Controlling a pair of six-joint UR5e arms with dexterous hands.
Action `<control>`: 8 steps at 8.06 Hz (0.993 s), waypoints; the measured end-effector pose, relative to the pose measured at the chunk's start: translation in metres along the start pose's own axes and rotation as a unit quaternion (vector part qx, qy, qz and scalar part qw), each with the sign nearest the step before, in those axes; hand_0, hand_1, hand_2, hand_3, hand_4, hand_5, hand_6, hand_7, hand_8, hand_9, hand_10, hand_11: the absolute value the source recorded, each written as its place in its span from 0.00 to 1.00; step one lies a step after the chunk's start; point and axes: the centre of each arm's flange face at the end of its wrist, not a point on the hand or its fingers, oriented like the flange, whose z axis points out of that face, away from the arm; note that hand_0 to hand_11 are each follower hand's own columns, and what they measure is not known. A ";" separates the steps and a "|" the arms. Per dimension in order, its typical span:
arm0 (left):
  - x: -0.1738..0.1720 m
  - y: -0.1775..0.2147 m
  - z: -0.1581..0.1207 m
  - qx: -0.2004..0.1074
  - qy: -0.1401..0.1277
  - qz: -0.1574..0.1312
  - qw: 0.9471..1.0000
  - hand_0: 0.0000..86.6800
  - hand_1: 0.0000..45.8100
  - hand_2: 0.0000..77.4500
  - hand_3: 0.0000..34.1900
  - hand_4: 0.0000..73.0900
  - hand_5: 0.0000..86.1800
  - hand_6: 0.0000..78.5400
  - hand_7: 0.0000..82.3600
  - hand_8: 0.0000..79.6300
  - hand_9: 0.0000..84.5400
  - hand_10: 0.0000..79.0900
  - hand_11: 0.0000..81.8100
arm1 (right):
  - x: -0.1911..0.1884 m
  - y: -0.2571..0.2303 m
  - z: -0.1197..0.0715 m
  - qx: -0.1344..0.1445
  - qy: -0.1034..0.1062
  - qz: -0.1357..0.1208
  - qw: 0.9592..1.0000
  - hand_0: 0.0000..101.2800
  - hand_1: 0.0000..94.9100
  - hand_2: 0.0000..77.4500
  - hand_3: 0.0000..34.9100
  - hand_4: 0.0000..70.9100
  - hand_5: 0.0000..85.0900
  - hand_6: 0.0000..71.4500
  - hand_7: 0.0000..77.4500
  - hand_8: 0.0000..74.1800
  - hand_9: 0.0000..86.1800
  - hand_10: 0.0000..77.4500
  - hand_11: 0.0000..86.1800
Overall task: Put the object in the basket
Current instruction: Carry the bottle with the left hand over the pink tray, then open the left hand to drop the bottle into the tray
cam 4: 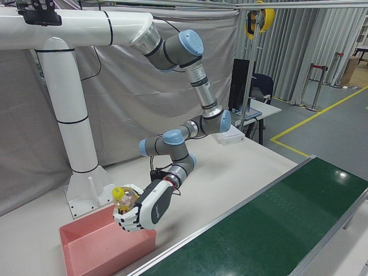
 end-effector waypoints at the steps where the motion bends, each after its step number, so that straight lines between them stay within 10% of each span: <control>1: -0.020 0.027 0.009 -0.009 -0.016 -0.001 1.000 0.55 0.18 0.61 0.00 0.44 0.70 0.72 0.71 0.64 0.83 0.66 0.85 | 0.000 0.000 0.000 0.000 0.000 0.000 1.000 0.00 0.00 0.01 0.01 0.00 0.00 0.00 0.01 0.00 0.00 0.00 0.00; 3: -0.045 0.064 0.029 -0.022 -0.032 -0.001 0.999 0.55 0.18 0.61 0.00 0.43 0.71 0.64 0.73 0.62 0.81 0.63 0.85 | 0.000 0.000 0.000 0.000 0.000 0.000 1.000 0.00 0.00 0.01 0.01 0.00 0.00 0.00 0.01 0.00 0.00 0.00 0.00; 4: -0.055 0.072 0.033 -0.022 -0.038 -0.002 0.999 0.55 0.30 0.61 0.00 0.37 0.66 0.35 0.66 0.42 0.59 0.48 0.67 | 0.000 0.000 0.000 0.000 0.000 0.000 1.000 0.00 0.00 0.01 0.01 0.00 0.00 0.00 0.01 0.00 0.00 0.00 0.00; 5: -0.062 0.072 0.032 -0.018 -0.044 -0.003 0.999 0.55 0.30 0.61 0.00 0.37 0.66 0.35 0.66 0.42 0.59 0.48 0.67 | 0.000 0.000 0.000 0.000 0.000 0.000 1.000 0.00 0.00 0.01 0.01 0.00 0.00 0.00 0.01 0.00 0.00 0.00 0.00; 8: -0.076 0.046 0.005 -0.014 -0.049 -0.004 0.999 0.55 0.65 0.48 0.00 0.01 0.20 0.04 0.06 0.03 0.08 0.17 0.29 | 0.000 0.000 0.000 0.000 0.000 0.000 1.000 0.00 0.00 0.01 0.01 0.00 0.00 0.00 0.01 0.00 0.00 0.00 0.00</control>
